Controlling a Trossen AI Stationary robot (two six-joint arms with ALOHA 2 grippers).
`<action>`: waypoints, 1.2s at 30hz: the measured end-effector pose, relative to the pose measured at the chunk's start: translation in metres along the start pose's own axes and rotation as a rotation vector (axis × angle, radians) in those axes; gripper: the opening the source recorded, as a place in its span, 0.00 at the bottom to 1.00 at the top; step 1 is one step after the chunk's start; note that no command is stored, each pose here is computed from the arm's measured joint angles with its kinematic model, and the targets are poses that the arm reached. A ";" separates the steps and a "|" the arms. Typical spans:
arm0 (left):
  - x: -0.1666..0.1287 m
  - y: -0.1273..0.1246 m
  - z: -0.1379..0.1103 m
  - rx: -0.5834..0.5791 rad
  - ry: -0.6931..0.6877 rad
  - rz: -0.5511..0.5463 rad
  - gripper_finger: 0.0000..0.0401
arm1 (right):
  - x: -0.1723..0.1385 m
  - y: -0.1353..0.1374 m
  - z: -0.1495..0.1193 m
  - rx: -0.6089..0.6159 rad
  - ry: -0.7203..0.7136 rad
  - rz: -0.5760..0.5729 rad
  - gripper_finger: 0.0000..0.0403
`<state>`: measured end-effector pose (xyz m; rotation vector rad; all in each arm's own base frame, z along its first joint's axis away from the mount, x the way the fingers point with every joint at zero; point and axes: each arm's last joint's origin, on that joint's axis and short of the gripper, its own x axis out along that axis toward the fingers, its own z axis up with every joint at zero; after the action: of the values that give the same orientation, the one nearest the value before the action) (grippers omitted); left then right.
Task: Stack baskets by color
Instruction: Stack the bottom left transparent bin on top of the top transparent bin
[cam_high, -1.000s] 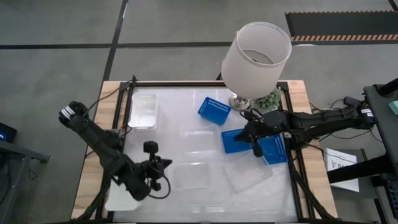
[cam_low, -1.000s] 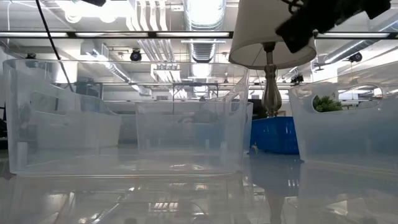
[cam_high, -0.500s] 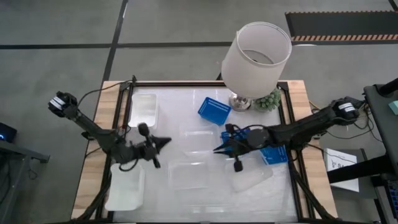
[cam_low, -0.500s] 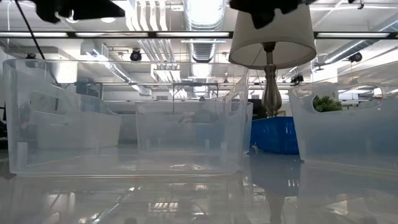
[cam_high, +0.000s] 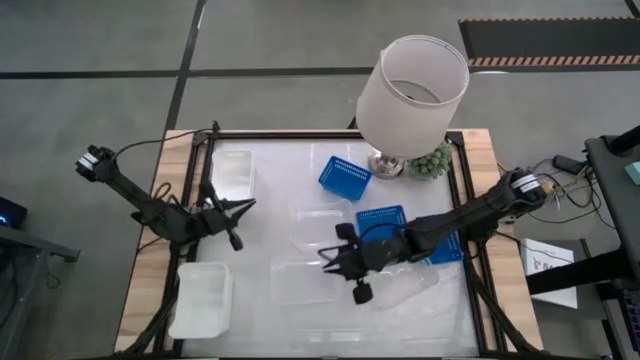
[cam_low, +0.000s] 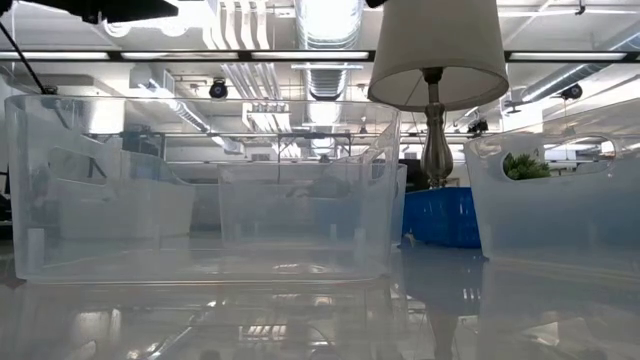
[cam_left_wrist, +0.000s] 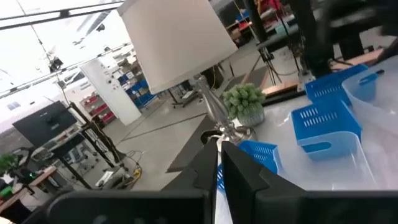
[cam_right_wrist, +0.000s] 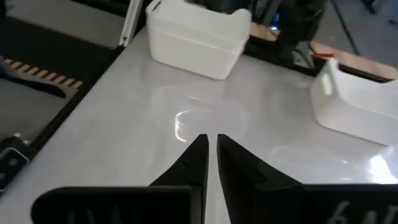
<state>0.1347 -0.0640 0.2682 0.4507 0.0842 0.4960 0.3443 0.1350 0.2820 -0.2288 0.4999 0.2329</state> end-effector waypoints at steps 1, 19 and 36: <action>0.000 0.001 0.000 -0.008 -0.003 0.001 0.01 | 0.003 0.003 0.003 0.006 0.013 0.000 0.07; 0.005 -0.017 -0.008 0.099 0.034 -0.025 0.01 | 0.053 0.040 0.036 0.183 0.278 0.004 0.07; -0.002 0.011 0.013 0.083 -0.036 0.002 0.01 | 0.097 0.046 0.045 0.205 0.489 0.001 0.23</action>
<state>0.1301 -0.0618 0.2847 0.5413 0.0696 0.4876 0.4340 0.2070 0.2650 -0.0825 1.0031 0.1231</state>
